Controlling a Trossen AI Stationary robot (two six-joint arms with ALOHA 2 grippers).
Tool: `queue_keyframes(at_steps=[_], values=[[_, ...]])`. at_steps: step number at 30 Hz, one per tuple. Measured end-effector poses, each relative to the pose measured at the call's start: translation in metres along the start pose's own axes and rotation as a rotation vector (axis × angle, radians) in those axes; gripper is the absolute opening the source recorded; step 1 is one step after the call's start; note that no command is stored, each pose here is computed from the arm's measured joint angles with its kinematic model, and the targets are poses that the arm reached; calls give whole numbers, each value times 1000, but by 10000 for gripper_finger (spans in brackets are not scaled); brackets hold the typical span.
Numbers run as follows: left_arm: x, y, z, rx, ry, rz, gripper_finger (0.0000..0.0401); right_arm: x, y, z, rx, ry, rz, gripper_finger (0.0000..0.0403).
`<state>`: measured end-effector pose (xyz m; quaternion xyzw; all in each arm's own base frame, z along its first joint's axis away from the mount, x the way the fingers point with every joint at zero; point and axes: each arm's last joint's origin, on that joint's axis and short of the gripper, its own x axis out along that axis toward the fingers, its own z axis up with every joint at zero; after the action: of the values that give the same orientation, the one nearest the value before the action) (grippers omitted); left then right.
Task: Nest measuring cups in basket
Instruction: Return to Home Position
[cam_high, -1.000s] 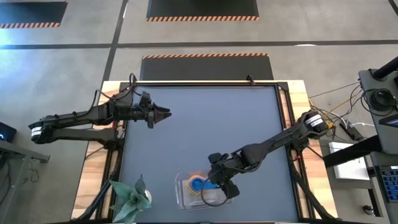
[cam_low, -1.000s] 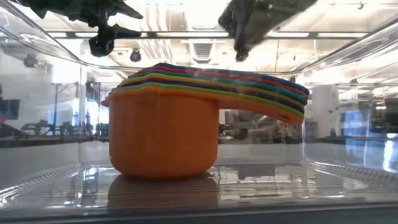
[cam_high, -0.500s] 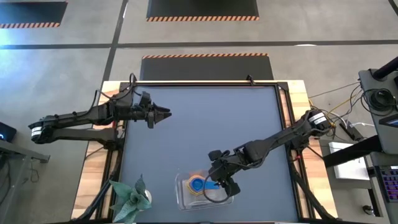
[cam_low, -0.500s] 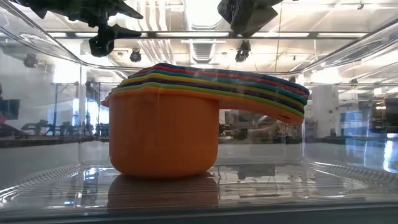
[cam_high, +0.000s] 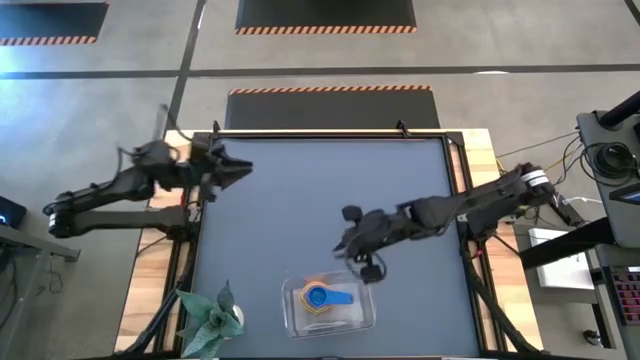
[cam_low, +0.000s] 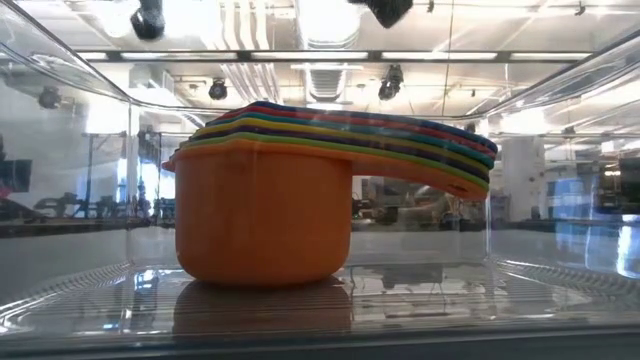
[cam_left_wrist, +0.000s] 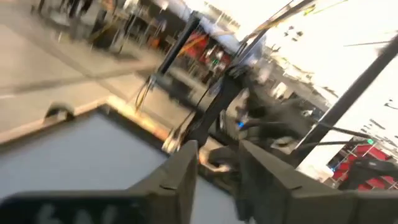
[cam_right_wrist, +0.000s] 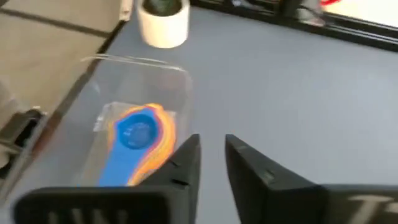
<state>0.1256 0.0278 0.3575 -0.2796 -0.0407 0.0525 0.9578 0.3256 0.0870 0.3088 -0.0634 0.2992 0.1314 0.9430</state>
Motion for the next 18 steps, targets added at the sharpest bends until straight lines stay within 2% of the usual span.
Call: queue_keyframes(at_steps=[3, 4, 6, 9, 13, 15, 18], values=[[-19, -10, 11, 49, -28, -12, 53, -18, -16, -10, 36, -58, -28, 20], [-26, -12, 13, 61, -33, -14, 30, -25, -22, -14, 55, -84, -35, 15], [-40, -16, 16, 77, -33, 2, 9, -39, -32, -23, 95, -163, -61, 11], [-57, -14, 13, 87, -44, 74, 6, -59, -45, -39, 158, -307, -113, 9], [-73, -12, 8, 72, -87, 80, 1, -84, -57, -63, 247, -479, -175, 9], [-80, -11, 5, 63, -111, 72, 1, -93, -57, -76, 272, -528, -190, 8], [-86, -3, -5, 57, -128, 118, 0, -99, -55, -97, 302, -553, -207, 8]])
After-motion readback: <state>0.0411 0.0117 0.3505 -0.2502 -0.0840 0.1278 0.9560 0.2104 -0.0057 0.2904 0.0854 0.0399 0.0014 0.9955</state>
